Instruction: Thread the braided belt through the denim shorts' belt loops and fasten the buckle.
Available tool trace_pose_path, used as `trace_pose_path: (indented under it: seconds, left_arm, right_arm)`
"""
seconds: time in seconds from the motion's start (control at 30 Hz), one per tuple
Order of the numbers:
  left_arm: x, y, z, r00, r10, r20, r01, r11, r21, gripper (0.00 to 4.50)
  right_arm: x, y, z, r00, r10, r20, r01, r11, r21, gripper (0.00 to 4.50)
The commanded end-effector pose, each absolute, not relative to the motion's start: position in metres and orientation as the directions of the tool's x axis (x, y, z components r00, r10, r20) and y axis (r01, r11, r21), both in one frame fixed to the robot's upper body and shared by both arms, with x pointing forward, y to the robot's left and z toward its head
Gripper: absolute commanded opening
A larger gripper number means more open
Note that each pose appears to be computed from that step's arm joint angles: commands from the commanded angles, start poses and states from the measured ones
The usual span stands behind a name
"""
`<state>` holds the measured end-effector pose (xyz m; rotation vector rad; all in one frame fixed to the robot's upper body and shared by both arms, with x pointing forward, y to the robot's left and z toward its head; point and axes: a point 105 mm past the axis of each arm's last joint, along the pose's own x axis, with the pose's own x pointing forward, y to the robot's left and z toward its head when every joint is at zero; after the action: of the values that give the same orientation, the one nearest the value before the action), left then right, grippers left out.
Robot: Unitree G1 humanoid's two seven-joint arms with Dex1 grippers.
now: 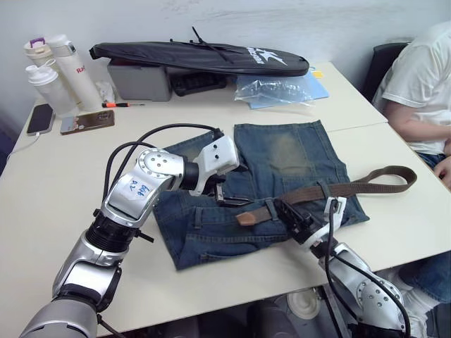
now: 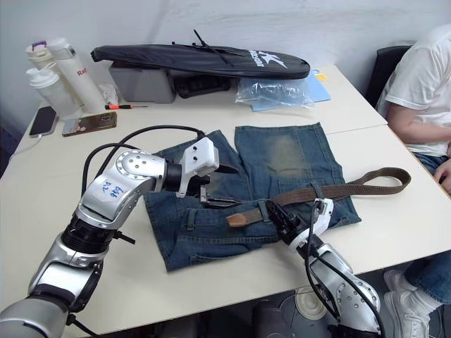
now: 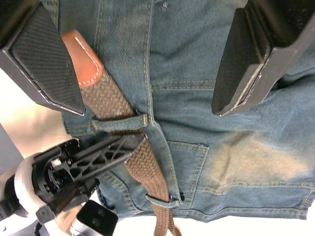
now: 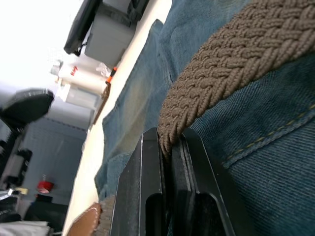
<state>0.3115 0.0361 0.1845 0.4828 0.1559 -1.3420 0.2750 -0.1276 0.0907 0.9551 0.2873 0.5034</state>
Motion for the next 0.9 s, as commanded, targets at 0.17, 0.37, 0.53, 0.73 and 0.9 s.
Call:
trace_pose_path:
  seconds: [0.17,0.37,0.53,0.73,0.9]
  left_arm:
    - [0.308,0.034,0.189,0.219,-0.904,-0.368,0.956,0.124,0.264,4.50]
    - [0.307,0.040,0.184,0.195,-0.894,-0.403,0.963,0.098,0.250,4.50]
    - [0.307,0.042,0.183,0.184,-0.893,-0.411,0.965,0.085,0.248,4.50]
    - [0.297,0.056,0.176,0.121,-0.880,-0.459,0.982,0.037,0.187,4.50]
    - [0.287,0.064,0.175,0.074,-0.889,-0.452,0.979,-0.022,0.204,4.50]
  right_arm:
    - [0.258,-0.120,0.104,0.772,0.632,-0.059,-0.365,0.518,0.774,2.76]
    - [0.233,-0.142,0.123,0.703,0.681,-0.206,-0.471,0.662,0.583,4.46]
    - [0.221,-0.161,0.132,0.667,0.662,-0.342,-0.537,0.745,0.395,4.46]
    - [0.210,-0.168,0.167,0.566,0.680,-0.466,-0.759,0.650,0.027,4.46]
    - [0.208,-0.162,0.186,0.522,0.706,-0.478,-0.829,0.553,-0.089,4.46]
